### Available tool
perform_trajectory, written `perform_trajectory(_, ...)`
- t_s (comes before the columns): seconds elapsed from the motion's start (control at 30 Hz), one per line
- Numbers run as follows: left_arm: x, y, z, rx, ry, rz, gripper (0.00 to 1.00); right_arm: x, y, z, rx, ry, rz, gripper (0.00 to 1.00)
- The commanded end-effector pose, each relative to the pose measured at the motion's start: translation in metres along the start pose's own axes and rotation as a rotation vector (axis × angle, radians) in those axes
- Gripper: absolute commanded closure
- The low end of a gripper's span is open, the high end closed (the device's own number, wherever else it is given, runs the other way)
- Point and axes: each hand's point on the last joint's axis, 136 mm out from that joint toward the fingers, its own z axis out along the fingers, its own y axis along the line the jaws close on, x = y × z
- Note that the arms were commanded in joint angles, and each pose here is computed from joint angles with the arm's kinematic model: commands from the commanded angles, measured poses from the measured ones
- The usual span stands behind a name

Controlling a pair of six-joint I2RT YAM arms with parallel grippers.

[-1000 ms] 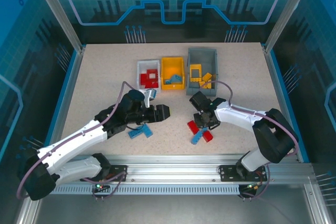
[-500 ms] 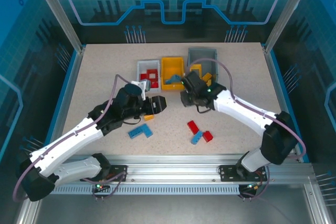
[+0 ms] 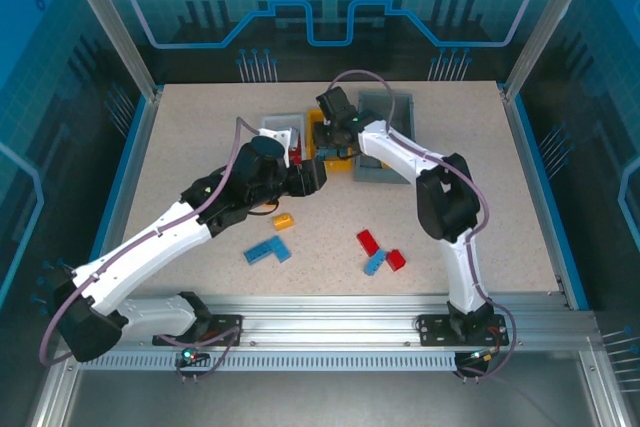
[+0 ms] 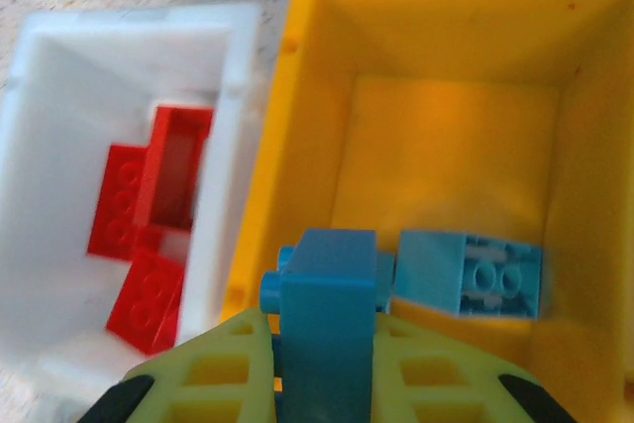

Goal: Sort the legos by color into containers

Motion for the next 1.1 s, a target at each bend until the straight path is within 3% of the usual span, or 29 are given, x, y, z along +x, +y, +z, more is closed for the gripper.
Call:
perform_trajectory(0.0, -0.002, 0.003, -0.002, -0.019, -0.013, 0.024, 0.37, -0.017, 0.002, 0.012, -0.027, -0.014, 0.027, 0.79)
perform_trajectory(0.1, 0.005, 0.008, -0.002, -0.029, -0.001, 0.02, 0.37, -0.018, -0.004, 0.024, -0.025, 0.005, 0.038, 0.76)
perform_trajectory(0.3, 0.015, 0.017, -0.002, -0.049, 0.02, 0.01, 0.37, -0.014, -0.007, 0.027, -0.017, 0.03, 0.044, 0.56)
perform_trajectory(0.43, 0.02, 0.022, -0.002, -0.063, 0.034, 0.0, 0.38, -0.031, 0.001, -0.006, -0.039, -0.029, 0.035, 0.52)
perform_trajectory(0.77, 0.032, 0.044, -0.011, -0.163, 0.069, -0.023, 0.38, -0.044, 0.033, -0.109, -0.078, -0.207, -0.076, 0.52)
perform_trajectory(0.9, 0.038, 0.051, -0.015, -0.185, 0.092, -0.029, 0.38, -0.027, 0.036, -0.148, -0.088, -0.248, -0.105, 0.52)
perform_trajectory(1.07, 0.063, 0.047, 0.0, -0.167, 0.218, -0.114, 0.37, 0.034, 0.027, -0.191, -0.049, -0.242, -0.146, 0.51)
